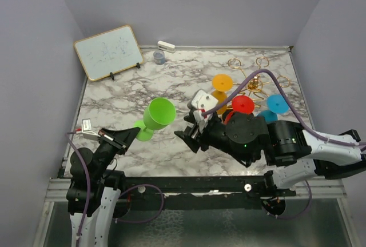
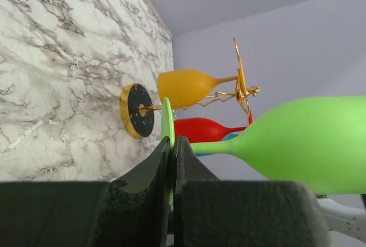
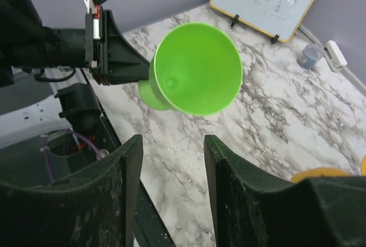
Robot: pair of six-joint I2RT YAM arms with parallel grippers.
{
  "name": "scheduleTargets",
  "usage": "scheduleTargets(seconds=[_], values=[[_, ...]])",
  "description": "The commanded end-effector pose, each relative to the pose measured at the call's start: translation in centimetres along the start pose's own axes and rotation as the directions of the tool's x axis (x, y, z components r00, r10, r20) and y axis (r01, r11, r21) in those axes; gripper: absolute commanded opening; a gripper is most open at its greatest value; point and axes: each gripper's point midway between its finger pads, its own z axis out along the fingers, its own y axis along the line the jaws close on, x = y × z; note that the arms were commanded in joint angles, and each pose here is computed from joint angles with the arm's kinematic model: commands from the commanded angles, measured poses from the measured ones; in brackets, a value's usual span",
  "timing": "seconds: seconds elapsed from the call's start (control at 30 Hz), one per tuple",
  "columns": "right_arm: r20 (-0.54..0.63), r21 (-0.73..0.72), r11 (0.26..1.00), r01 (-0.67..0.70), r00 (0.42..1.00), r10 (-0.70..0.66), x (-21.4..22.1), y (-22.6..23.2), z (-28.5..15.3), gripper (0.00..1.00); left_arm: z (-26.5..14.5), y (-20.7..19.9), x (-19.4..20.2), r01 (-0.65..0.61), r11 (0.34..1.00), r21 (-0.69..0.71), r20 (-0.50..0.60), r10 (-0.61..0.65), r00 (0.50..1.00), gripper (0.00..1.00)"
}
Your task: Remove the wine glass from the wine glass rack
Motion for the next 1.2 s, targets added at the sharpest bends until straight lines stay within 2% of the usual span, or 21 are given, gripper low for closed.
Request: scheduleTargets(seconds=[0.0,0.17,0.27,0.33,0.43,0.67,0.93,1.17], values=[[0.057,-0.005,0.998,-0.055,0.997,0.055,-4.3,-2.5,1.2,0.47,-0.4,-0.2,-0.4,-0.037,0.999,0.005,0.028,0.037,0.999,0.0],[0.043,0.021,0.998,-0.054,0.998,0.053,-6.1,-5.1,5.4,0.48,-0.6,0.0,-0.4,-0.06,0.998,-0.007,0.031,0.061,0.998,0.0],[0.027,-0.019,0.993,-0.118,0.993,0.118,-7.0,-8.0,7.5,0.49,-0.6,0.3,-0.5,-0.07,0.997,-0.017,0.039,0.07,0.997,0.0],[0.008,-0.094,0.979,-0.18,0.983,0.182,-7.1,-9.7,8.5,0.51,-0.6,0.4,-0.5,-0.073,0.997,-0.018,0.036,0.074,0.997,0.0],[-0.073,-0.212,0.942,-0.259,0.966,0.249,-5.6,-9.5,9.3,0.5,-0.4,0.7,-0.4,-0.077,0.997,-0.023,0.032,0.077,0.996,0.0],[-0.168,-0.332,0.899,-0.286,0.956,0.243,-2.4,-6.8,8.0,0.49,-0.2,0.8,-0.5,-0.076,0.997,-0.022,0.035,0.077,0.996,0.0],[-0.228,-0.284,0.912,-0.295,0.945,0.235,0.6,-7.1,7.4,0.48,0.1,0.8,-0.6,-0.066,0.998,-0.016,0.042,0.066,0.997,0.0],[-0.269,-0.329,0.891,-0.313,0.935,0.229,2.4,-6.1,8.8,0.45,0.1,0.9,-0.7,-0.067,0.998,-0.017,0.044,0.067,0.997,0.0]])
